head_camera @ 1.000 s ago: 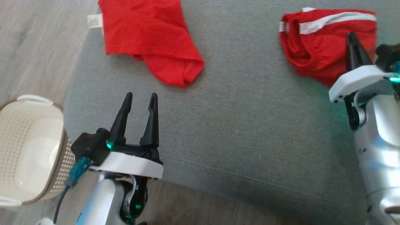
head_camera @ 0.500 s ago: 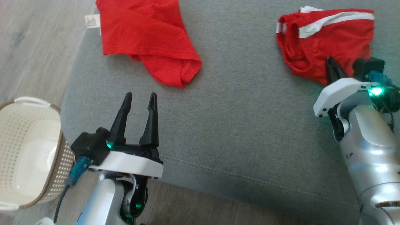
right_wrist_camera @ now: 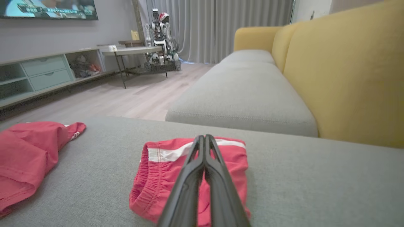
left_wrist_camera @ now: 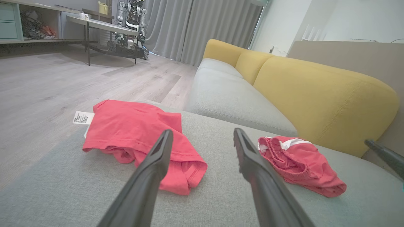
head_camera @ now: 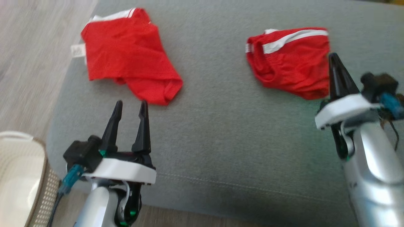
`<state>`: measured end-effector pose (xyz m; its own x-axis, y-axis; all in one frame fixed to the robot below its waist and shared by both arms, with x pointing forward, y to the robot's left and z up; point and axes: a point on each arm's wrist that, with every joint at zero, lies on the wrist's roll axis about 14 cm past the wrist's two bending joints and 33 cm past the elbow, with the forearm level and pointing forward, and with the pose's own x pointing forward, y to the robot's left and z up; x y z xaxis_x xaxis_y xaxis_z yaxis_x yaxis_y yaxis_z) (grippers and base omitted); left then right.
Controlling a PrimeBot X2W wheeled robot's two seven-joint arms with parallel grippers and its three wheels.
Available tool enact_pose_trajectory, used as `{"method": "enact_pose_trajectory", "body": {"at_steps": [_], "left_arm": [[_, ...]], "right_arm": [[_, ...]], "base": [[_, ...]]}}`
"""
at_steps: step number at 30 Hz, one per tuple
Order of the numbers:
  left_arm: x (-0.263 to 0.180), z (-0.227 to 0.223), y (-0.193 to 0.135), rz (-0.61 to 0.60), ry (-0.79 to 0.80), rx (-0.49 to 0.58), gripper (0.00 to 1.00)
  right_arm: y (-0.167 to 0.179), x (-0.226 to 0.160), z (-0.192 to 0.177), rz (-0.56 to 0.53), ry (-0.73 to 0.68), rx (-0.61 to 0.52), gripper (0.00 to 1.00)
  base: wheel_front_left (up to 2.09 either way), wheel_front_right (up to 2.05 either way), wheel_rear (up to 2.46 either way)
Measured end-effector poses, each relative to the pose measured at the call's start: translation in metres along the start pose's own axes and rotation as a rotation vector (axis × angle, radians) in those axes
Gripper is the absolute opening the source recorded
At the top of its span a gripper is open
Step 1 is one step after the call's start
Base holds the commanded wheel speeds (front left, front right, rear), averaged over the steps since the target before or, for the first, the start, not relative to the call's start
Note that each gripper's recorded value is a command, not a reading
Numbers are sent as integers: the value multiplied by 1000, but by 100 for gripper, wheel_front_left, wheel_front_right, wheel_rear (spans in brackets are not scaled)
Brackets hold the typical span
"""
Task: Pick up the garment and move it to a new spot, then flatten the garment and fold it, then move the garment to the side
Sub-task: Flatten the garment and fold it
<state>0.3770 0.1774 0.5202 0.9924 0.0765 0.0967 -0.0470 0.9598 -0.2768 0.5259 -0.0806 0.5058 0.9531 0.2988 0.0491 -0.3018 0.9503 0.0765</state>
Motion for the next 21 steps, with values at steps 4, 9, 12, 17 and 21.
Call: {"method": "enact_pose_trajectory", "body": {"at_steps": [4,9,12,17,21], "left_arm": [[-2,3,-5,-16,-9,-5,100],[-6,0,-14,-47,-2,-17,100],[-11,-4,-13,-42,12,-21,100],[-20,-11,-10,-36,35,2,100],[-28,-15,-7,-29,50,2,100]], "right_arm": [[-12,-29,27,-39,-88,-22,0],[-15,-62,43,-70,-147,-24,0],[-13,-78,47,-71,-159,-49,0],[-10,-99,38,-74,-133,-64,0],[-13,-110,33,-94,-119,-64,96]], "base": [[0,0,0],[0,0,0],[0,0,0],[0,0,0],[0,0,0]]}}
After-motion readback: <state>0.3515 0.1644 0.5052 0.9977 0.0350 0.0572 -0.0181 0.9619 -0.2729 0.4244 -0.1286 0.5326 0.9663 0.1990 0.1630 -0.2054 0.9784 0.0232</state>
